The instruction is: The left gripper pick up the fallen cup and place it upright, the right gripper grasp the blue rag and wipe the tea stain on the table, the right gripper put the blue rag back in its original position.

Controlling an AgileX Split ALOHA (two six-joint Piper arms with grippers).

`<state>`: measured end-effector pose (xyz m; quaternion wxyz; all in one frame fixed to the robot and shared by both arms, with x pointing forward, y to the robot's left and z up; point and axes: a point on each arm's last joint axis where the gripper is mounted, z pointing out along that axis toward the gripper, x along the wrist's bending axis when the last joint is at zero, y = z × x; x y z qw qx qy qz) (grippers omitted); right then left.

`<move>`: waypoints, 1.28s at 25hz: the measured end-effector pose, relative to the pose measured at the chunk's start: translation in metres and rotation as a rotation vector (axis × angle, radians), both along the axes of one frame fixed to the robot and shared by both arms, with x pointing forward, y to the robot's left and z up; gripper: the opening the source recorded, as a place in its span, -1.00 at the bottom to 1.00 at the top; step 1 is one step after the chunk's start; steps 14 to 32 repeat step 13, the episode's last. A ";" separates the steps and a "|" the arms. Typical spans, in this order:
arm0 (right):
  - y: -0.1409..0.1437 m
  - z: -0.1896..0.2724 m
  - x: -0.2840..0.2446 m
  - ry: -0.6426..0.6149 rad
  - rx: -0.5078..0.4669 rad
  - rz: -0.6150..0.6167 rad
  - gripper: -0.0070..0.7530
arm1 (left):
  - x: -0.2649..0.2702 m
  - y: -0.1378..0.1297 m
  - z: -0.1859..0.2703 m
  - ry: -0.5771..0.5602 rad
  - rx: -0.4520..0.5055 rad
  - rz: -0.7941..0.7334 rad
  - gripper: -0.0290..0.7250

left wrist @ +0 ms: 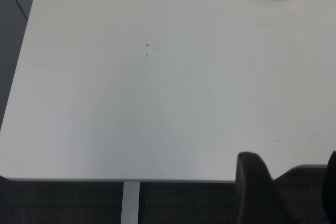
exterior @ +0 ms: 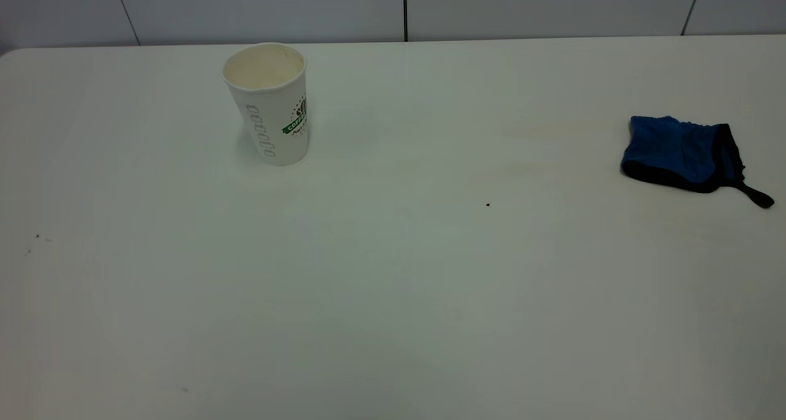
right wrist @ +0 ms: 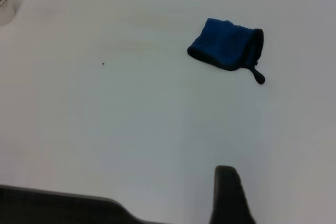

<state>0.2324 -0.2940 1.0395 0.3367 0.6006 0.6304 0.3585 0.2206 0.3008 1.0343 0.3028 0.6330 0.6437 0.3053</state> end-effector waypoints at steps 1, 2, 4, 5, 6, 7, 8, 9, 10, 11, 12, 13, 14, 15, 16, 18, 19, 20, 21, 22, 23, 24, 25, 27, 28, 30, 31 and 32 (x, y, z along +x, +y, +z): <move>0.000 0.000 0.000 0.000 0.000 0.000 0.32 | 0.000 0.000 0.000 0.000 0.000 0.000 0.01; 0.000 0.000 0.000 0.000 0.000 0.000 0.28 | 0.000 0.000 0.000 0.000 0.000 0.000 0.01; 0.000 0.000 0.000 0.000 0.000 0.000 0.18 | 0.000 0.000 0.000 0.000 0.000 0.000 0.01; 0.000 0.000 0.000 0.000 0.000 0.000 0.14 | 0.000 0.000 0.000 0.000 0.000 0.000 0.01; 0.000 0.000 0.000 0.000 0.000 0.000 0.10 | 0.000 0.000 0.000 0.000 0.000 0.000 0.01; 0.000 0.000 0.000 0.000 0.000 0.000 0.05 | 0.000 0.000 0.000 0.000 0.000 0.000 0.01; 0.000 0.000 0.000 0.000 0.000 0.000 0.02 | 0.000 0.000 0.000 0.000 0.000 0.000 0.01; 0.000 0.000 0.000 0.000 0.000 0.000 -0.02 | 0.000 0.000 0.000 0.000 0.000 0.000 0.01; 0.000 0.000 0.000 0.000 0.000 0.000 -0.07 | 0.000 0.000 0.000 0.000 0.000 0.000 0.01; 0.000 0.000 0.000 0.000 0.000 0.000 -0.11 | 0.000 0.000 0.000 0.000 0.000 0.000 0.01; 0.000 0.000 0.000 0.000 0.000 0.000 -0.14 | 0.000 0.000 0.000 0.000 0.000 0.000 0.01; 0.000 0.000 0.000 0.000 0.000 0.000 -0.18 | 0.000 0.000 0.000 0.000 0.000 0.000 0.01; 0.000 0.000 0.000 0.000 0.000 0.000 -0.18 | 0.000 0.000 0.000 0.000 0.000 0.000 0.01; 0.000 0.000 0.000 0.000 0.000 0.000 -0.18 | 0.000 0.000 0.000 0.000 0.000 0.000 0.01; 0.000 0.000 0.000 0.000 0.000 0.000 -0.18 | 0.000 0.000 0.000 0.000 0.000 0.000 0.01; 0.000 0.000 0.000 0.000 0.000 0.000 -0.18 | 0.000 0.000 0.000 0.000 0.000 0.000 0.01; 0.000 0.000 0.000 0.000 0.000 0.000 -0.18 | 0.000 0.000 0.000 0.000 0.000 0.000 0.01; 0.000 0.000 0.000 0.000 0.000 0.000 -0.18 | 0.000 0.000 0.000 0.000 0.000 0.000 0.01; 0.000 0.000 0.000 0.000 0.000 0.000 -0.18 | 0.000 0.000 0.000 0.000 0.000 0.000 0.01; 0.000 0.000 0.000 0.000 0.000 0.000 -0.18 | 0.000 0.000 0.000 0.000 0.000 0.000 0.01; 0.000 0.000 0.000 0.000 0.000 0.000 -0.18 | 0.000 0.000 0.000 0.000 0.000 0.000 0.01; 0.000 0.000 0.000 0.000 0.000 0.000 -0.18 | 0.000 0.000 0.000 0.000 0.000 0.000 0.01; 0.000 0.000 0.000 0.000 0.000 0.000 -0.18 | 0.000 0.000 0.000 0.000 0.000 0.000 0.01; 0.000 0.000 0.000 0.000 0.000 0.000 -0.18 | 0.000 0.000 0.000 0.000 0.000 0.000 0.01; 0.000 0.000 0.000 0.000 0.000 0.000 -0.18 | 0.000 0.000 0.000 0.000 0.000 0.000 0.01; 0.000 0.000 0.000 0.000 0.000 0.000 -0.18 | 0.000 0.000 0.000 0.000 0.000 0.000 0.01; 0.000 0.000 0.000 0.000 0.000 0.000 -0.18 | 0.000 0.000 0.000 0.000 0.000 0.000 0.01; 0.000 0.000 0.000 0.000 0.000 0.000 -0.18 | 0.000 0.000 0.000 0.000 0.000 0.000 0.01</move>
